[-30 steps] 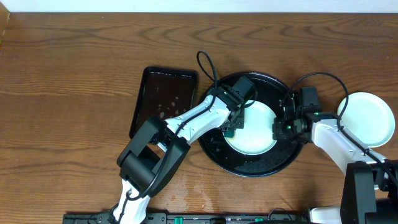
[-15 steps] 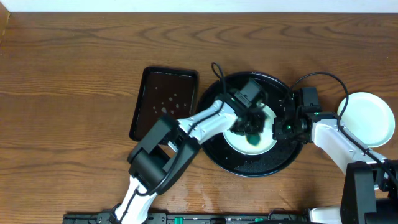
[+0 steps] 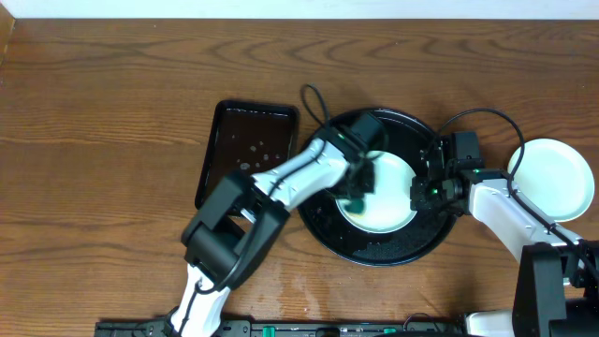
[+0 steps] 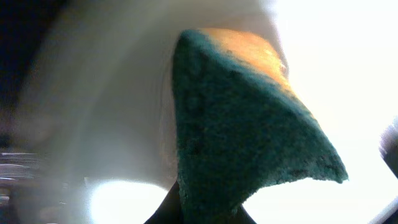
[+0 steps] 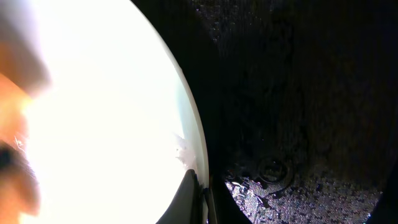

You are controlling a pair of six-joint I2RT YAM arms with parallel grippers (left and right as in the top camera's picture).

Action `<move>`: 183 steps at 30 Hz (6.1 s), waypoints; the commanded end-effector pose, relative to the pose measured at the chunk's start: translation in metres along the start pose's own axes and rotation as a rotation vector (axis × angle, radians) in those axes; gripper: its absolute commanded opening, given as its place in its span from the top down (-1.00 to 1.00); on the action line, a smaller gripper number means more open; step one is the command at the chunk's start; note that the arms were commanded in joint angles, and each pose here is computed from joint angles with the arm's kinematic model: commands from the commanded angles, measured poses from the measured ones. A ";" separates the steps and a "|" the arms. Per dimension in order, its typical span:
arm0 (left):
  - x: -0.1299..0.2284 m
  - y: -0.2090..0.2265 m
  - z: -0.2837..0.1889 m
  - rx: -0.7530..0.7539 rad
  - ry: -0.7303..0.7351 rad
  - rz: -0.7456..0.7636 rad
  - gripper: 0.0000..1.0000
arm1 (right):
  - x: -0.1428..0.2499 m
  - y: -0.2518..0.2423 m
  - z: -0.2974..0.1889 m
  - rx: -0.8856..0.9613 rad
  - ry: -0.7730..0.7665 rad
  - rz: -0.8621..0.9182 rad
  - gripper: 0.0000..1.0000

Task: Clean dirty plates on tray and stack at the side
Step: 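Scrub the mint plate with the sponge while the right gripper holds its rim, then return the sponge to the small black tray with the left gripper, then tilt up the mint plate with the right gripper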

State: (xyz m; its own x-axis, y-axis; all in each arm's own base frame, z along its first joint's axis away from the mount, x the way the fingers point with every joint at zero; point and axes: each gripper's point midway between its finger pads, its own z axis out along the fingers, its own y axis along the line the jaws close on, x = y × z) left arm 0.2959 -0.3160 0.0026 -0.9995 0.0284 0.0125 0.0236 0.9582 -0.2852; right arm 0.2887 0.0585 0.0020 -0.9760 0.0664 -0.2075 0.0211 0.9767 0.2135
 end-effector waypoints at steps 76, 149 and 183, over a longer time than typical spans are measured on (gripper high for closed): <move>-0.045 0.197 -0.138 -0.450 -0.307 -0.245 0.83 | 0.020 -0.010 0.012 0.047 0.070 -0.006 0.98; -0.021 0.149 -0.230 -0.170 -0.415 -0.090 -0.66 | -0.004 0.126 -0.247 0.802 -0.944 -0.882 0.98; -0.021 0.149 -0.230 -0.170 -0.415 -0.090 -0.67 | -0.007 0.126 -0.248 0.871 -0.942 -0.882 0.98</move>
State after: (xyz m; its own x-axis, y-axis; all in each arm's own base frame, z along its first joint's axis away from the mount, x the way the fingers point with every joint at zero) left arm 0.3214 -0.1095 0.1725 -0.9280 -0.1363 -0.3468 -0.0942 0.9863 -0.1356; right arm 0.2456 0.1356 0.2589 -0.2595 -0.8025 -0.5373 -0.0725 0.5710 -0.8178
